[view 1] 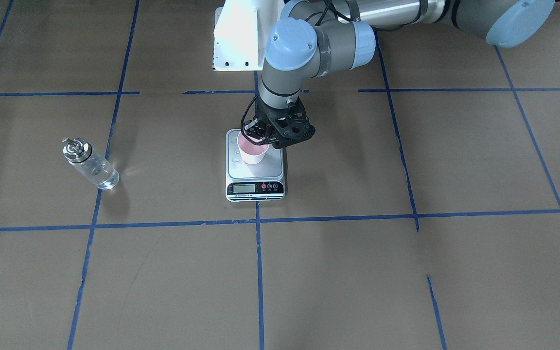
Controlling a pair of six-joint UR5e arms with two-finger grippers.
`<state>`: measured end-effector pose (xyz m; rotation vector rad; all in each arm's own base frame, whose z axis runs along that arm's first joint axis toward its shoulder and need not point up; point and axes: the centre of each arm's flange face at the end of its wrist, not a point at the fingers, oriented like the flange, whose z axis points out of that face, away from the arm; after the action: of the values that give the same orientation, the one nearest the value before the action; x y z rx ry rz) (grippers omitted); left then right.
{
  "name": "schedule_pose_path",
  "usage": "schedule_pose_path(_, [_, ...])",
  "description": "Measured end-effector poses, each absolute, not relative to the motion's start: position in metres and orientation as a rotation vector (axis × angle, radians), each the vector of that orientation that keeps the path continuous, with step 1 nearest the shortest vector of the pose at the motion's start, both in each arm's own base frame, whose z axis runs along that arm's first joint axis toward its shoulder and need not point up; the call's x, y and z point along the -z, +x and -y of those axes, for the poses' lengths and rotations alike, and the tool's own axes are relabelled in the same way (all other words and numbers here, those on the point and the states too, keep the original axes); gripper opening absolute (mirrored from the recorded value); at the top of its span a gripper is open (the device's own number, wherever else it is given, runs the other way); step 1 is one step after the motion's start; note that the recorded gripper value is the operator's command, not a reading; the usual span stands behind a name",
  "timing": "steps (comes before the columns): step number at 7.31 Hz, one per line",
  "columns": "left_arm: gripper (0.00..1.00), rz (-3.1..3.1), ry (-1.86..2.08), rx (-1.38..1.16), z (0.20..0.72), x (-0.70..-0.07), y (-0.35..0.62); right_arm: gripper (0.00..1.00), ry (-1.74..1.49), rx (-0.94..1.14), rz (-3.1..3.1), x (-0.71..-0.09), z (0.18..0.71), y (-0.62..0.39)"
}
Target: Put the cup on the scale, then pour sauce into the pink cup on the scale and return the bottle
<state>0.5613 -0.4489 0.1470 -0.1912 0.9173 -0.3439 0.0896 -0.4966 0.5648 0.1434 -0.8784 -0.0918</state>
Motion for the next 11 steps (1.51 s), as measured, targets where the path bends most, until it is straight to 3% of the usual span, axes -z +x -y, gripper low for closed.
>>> schedule_pose_path(1, [1.00, -0.913, -0.192, 0.344, 0.448, -0.151, 0.562, 1.00, 0.143, 0.092, 0.878, -0.565, 0.497, 0.090])
schedule_pose_path(7, [1.00, -0.983, -0.107, 0.247, 0.417, -0.135, 0.476, 1.00, 0.182, 0.132, 0.867, -0.526, 0.491, 0.071])
schedule_pose_path(11, [1.00, -0.930, 0.033, 0.177, 0.443, -0.156, 0.379, 1.00, 0.163, 0.048, 0.860, -0.411, 0.418, -0.013])
